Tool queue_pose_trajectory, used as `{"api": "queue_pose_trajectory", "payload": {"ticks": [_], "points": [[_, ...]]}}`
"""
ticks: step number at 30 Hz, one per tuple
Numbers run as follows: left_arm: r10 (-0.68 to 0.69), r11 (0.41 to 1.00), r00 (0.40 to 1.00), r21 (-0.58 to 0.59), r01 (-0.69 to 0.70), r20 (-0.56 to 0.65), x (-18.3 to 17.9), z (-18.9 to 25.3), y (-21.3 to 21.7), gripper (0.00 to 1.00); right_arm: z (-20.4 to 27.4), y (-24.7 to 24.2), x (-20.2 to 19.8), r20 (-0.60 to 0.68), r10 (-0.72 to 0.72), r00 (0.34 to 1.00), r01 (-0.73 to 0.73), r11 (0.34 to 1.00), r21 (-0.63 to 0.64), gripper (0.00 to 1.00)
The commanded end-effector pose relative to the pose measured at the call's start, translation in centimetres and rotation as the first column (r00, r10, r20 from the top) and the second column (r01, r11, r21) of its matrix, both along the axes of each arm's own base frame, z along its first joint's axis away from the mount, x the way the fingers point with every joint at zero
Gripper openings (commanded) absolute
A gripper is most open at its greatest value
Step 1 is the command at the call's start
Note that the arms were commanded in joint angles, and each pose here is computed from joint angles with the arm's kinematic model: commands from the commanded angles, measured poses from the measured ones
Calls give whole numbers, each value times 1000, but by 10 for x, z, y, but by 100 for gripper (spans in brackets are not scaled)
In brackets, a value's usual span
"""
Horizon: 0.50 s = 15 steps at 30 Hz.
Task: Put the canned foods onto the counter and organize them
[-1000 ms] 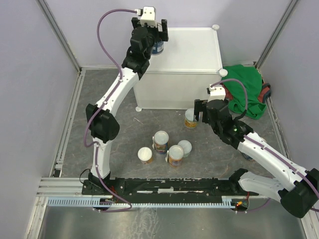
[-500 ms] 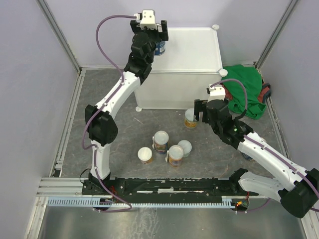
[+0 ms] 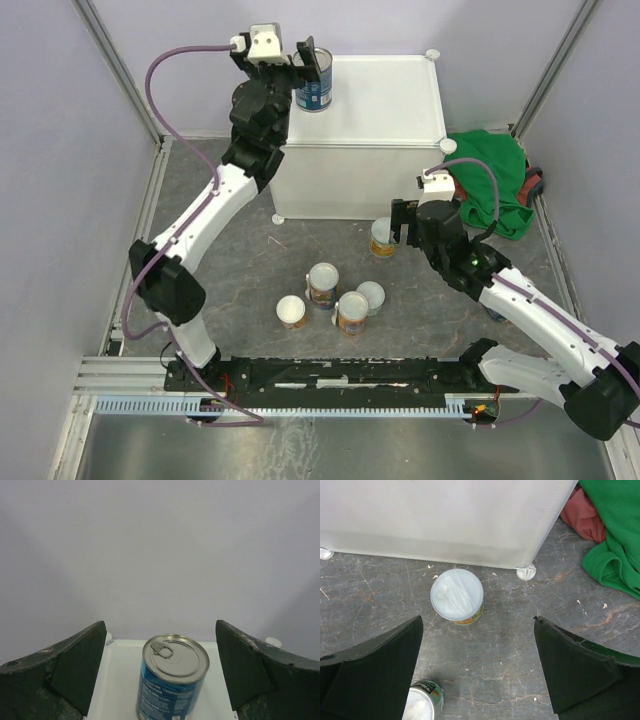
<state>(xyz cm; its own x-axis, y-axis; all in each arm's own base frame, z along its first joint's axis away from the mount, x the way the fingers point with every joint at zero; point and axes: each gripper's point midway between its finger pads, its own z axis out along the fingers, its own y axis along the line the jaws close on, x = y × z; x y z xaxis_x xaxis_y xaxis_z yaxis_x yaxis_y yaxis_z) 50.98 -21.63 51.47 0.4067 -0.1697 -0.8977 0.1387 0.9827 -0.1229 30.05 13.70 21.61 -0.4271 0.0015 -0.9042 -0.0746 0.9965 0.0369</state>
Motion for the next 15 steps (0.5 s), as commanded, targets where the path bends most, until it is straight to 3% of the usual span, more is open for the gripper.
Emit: {"api": "queue_pose_trajectory", "payload": {"ticks": [1, 4, 8, 10, 12, 15], "points": [[-46, 999, 997, -26, 48, 56, -51, 20, -4, 91, 33, -2, 2, 84, -28, 996, 23, 998, 64, 100], [-82, 997, 997, 19, 81, 17, -75, -4, -19, 74, 36, -3, 0, 91, -31, 995, 24, 997, 78, 100], [-121, 992, 992, 37, 123, -46, -92, -34, -30, 32, 39, -4, -2, 97, -35, 995, 25, 995, 98, 100], [-142, 988, 986, 50, 147, -91, -90, -49, -38, 18, 41, -5, -4, 100, -38, 994, 28, 994, 105, 100], [-140, 987, 981, 65, 149, -132, -82, -62, -43, 11, 42, -7, -5, 104, -43, 994, 32, 993, 111, 100], [-128, 985, 978, 94, 145, -164, -69, -77, -53, 10, 44, -8, -7, 109, -47, 993, 34, 993, 116, 100]]}}
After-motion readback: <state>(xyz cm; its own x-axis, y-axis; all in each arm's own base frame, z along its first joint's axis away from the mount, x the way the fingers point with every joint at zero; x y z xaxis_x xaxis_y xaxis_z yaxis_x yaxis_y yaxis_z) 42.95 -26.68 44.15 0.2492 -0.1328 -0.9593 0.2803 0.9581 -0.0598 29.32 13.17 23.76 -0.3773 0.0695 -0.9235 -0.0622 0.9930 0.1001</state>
